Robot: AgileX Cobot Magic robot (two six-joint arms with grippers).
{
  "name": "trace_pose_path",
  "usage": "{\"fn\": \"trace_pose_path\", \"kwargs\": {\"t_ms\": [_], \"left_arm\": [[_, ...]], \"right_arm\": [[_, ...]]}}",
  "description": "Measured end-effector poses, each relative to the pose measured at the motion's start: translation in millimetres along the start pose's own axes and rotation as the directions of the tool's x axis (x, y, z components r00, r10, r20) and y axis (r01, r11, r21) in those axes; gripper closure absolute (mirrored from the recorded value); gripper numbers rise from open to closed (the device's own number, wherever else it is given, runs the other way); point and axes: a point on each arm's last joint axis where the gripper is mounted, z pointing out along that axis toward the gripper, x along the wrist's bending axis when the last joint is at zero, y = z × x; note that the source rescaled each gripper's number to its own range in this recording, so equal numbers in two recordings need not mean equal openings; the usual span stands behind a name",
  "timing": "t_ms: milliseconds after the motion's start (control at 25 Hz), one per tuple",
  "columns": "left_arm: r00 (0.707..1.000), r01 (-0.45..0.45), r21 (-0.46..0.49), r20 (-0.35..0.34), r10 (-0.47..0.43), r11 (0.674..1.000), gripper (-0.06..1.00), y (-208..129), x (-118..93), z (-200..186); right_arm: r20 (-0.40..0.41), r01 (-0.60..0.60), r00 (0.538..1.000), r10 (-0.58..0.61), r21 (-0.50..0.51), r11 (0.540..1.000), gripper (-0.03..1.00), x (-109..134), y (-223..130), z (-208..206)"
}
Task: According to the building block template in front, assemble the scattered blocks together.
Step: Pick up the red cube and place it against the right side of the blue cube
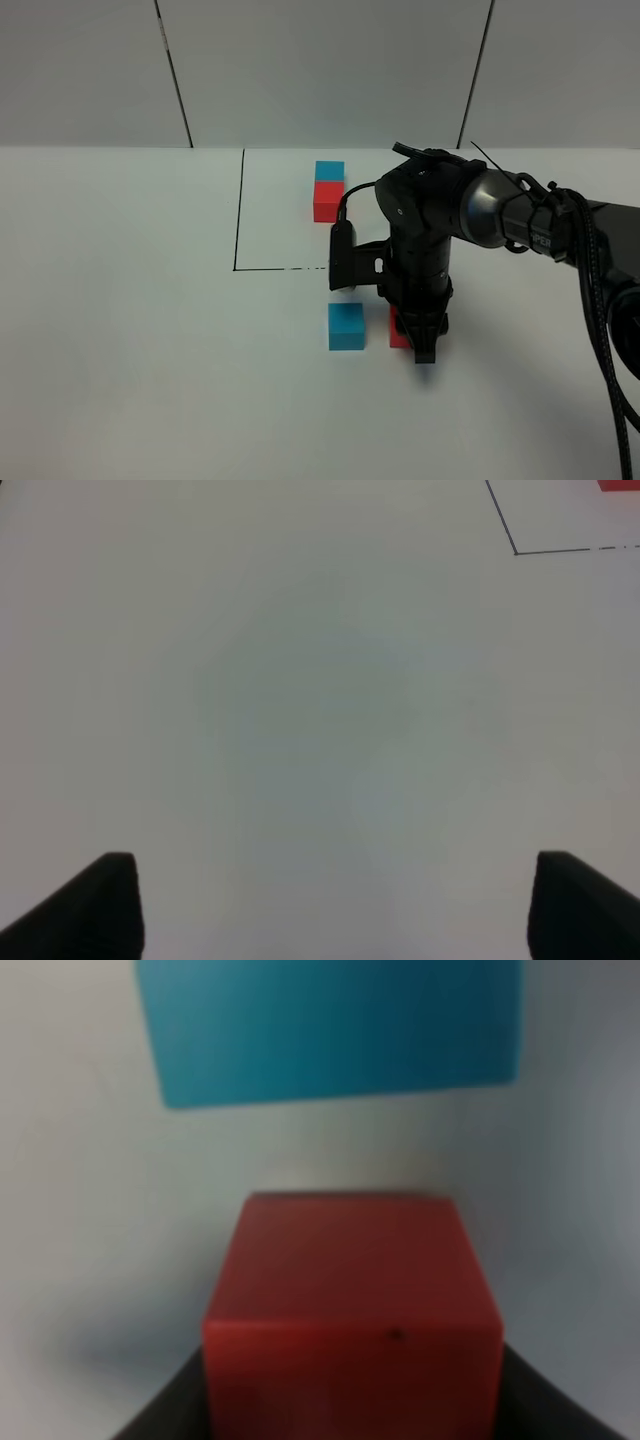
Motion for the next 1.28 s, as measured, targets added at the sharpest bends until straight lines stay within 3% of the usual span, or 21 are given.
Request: {"fn": "trace_pose_path", "kwargs": {"t_ms": [680,1280], "left_arm": [[1.0,0.0,0.0,0.0,0.0,1.0,0.3,0.0,0.0,0.0],[1.0,0.0,0.0,0.0,0.0,1.0,0.3,0.0,0.0,0.0]], "right_arm": [[-0.031,0.005,1.0,-0.006,-0.022,1.0,0.95,1.7,3.6,6.0],[-0.002,0.019,1.0,-0.019,-0.062,0.998,0.95,0.9,10.3,6.1]]}}
